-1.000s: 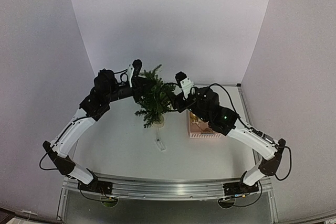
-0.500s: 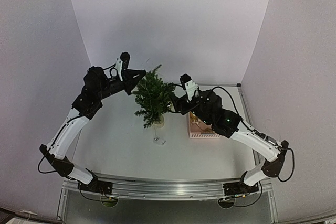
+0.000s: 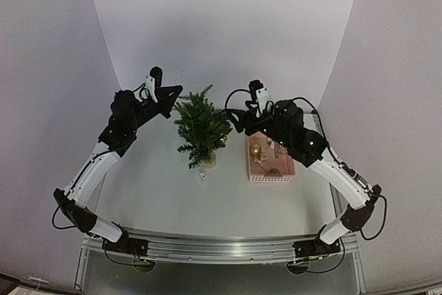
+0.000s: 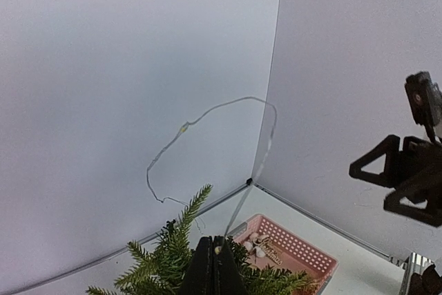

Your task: Decorate the small christmas tree

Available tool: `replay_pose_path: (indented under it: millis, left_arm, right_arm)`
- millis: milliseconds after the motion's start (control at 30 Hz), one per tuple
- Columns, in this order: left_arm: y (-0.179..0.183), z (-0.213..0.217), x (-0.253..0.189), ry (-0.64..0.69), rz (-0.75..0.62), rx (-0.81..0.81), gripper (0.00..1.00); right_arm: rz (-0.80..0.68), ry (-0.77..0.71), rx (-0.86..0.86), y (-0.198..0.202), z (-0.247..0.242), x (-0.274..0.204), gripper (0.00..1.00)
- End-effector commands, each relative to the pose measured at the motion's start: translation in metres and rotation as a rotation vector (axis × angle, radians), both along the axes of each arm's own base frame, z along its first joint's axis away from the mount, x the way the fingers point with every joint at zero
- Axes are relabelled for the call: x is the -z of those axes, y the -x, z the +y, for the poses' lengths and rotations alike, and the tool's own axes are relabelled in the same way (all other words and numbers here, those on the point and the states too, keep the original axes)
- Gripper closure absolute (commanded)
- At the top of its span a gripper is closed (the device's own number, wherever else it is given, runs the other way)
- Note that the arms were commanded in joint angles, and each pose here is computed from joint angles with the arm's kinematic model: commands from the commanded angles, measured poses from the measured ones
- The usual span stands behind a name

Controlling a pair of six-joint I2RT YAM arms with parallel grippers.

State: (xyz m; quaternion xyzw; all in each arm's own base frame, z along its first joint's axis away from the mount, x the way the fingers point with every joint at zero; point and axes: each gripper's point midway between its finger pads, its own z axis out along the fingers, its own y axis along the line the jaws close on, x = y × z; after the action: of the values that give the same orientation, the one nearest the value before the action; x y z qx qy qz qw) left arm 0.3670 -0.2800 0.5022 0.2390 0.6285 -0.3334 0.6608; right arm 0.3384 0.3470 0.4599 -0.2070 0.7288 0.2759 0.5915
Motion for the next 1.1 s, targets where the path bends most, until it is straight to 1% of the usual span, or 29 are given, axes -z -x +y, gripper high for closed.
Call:
replay_pose_path:
  millis: [0,133,200,267,400,433,500,600,800,900,1067]
  left_arm:
    - [0.003,0.012,-0.027,0.067,-0.084,-0.037,1.0]
    - [0.002,0.012,-0.026,0.063,-0.092,-0.04,1.0]
    - [0.001,0.013,-0.025,0.06,-0.092,-0.043,1.0]
    - [0.0,0.013,-0.025,0.06,-0.092,-0.042,1.0]
    - [0.0,0.014,-0.024,0.06,-0.088,-0.037,1.0]
    - [0.0,0.013,-0.024,0.06,-0.087,-0.035,1.0]
    - [0.001,0.013,-0.023,0.06,-0.084,-0.031,1.0]
    - [0.001,0.012,-0.02,0.057,-0.081,-0.027,1.0]
    - [0.0,0.01,-0.016,0.049,-0.08,-0.017,1.0]
    - [0.001,0.009,-0.015,0.047,-0.079,-0.01,1.0]
    - [0.0,0.008,-0.012,0.046,-0.071,-0.004,1.0]
  right_arm:
    - [0.18,-0.028,-0.062,-0.028,-0.002,0.018,0.23]
    - [0.252,-0.007,-0.14,-0.036,0.018,0.029,0.13]
    - [0.279,0.01,-0.157,-0.042,0.026,0.038,0.13]
    - [0.286,0.012,-0.148,-0.052,0.029,0.042,0.17]
    - [0.326,-0.023,-0.176,-0.068,0.038,0.048,0.31]
    - [0.339,-0.027,-0.178,-0.071,0.039,0.051,0.32]
    - [0.37,-0.029,-0.19,-0.072,0.043,0.057,0.32]
    - [0.44,-0.029,-0.221,-0.072,0.05,0.073,0.27]
    - [0.571,-0.043,-0.29,-0.064,0.061,0.095,0.28]
    - [0.605,-0.067,-0.315,-0.063,0.067,0.097,0.31]
    - [0.626,-0.084,-0.324,-0.068,0.075,0.102,0.43]
